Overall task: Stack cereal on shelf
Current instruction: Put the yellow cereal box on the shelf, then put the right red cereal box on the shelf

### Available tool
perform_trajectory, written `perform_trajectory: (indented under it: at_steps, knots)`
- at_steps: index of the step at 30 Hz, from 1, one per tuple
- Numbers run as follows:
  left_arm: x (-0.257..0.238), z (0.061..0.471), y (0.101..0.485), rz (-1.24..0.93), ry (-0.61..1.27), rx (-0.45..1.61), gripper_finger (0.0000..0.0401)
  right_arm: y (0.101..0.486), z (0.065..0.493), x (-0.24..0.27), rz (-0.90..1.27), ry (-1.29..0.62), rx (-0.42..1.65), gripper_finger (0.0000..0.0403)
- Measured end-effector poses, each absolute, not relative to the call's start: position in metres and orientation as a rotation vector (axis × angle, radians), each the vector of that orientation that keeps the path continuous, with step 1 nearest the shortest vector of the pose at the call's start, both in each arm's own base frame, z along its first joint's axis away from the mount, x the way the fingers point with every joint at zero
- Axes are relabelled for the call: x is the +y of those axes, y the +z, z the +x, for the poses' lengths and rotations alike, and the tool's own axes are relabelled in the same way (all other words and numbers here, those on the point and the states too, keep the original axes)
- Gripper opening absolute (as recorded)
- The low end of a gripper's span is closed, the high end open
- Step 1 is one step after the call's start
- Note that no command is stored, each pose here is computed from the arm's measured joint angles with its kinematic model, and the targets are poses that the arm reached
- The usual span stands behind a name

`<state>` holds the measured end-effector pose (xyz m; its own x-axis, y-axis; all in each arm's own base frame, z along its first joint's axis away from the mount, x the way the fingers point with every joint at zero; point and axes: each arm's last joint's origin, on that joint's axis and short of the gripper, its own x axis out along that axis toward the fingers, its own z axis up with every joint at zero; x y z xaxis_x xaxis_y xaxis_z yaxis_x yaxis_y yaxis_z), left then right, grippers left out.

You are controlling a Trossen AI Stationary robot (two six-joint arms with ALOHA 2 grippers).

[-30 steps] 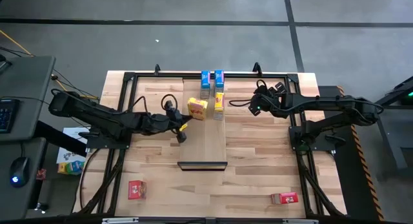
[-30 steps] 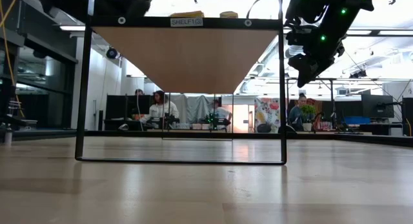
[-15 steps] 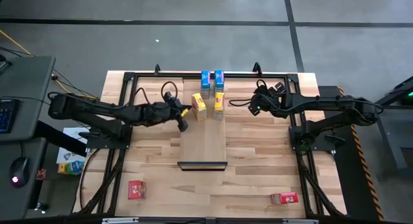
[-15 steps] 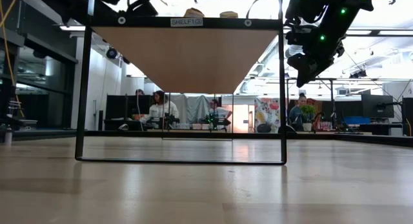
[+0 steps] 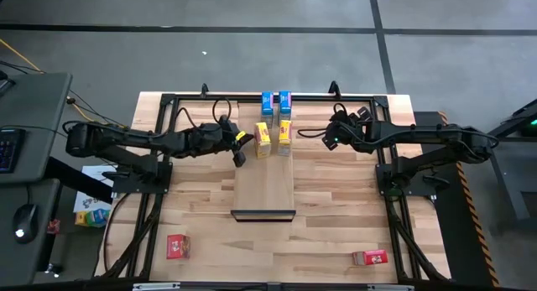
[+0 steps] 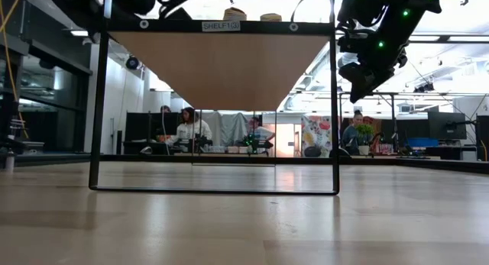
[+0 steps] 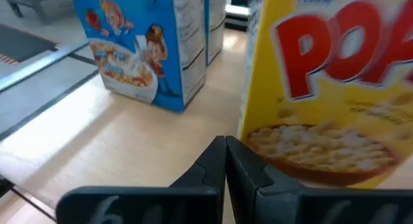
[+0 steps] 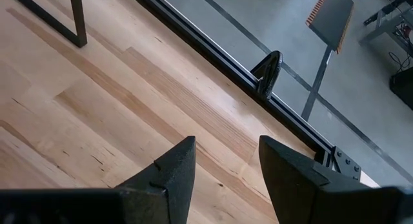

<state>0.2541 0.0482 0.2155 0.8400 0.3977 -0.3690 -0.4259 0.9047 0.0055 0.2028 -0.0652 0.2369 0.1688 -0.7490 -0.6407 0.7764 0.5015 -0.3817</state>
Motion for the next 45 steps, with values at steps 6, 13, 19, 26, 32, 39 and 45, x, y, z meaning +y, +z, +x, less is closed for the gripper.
perform_trajectory:
  at_steps: [6, 13, 19, 26, 32, 39, 45]
  knots:
    - [0.053, 0.261, 0.208, -0.086, 0.424, 0.370, 0.0000, 0.237, 0.203, -0.065, 0.037, -1.084, 0.887, 0.0162]
    - [0.058, 0.273, 0.210, -0.093, 0.411, 0.352, 0.0000, 0.237, 0.203, -0.065, 0.037, -1.084, 0.886, 0.0162]
    - [0.059, 0.276, 0.217, -0.057, 0.424, 0.354, 0.0000, 0.237, 0.203, -0.065, 0.038, -1.083, 0.886, 0.0162]
    - [0.057, 0.258, 0.233, -0.013, 0.498, 0.392, 0.0000, 0.237, 0.203, -0.065, 0.038, -1.083, 0.886, 0.0162]
    - [0.045, 0.243, 0.234, -0.024, 0.476, 0.435, 0.0000, 0.237, 0.203, -0.065, 0.037, -1.083, 0.886, 0.0162]
    - [0.028, 0.232, 0.219, -0.028, 0.408, 0.360, 0.0000, 0.237, 0.203, -0.065, 0.021, -1.057, 0.907, 0.0162]
    - [0.026, 0.217, 0.242, 0.051, 0.392, 0.263, 0.0000, 0.235, 0.201, -0.064, 0.018, -1.028, 0.950, 0.0162]
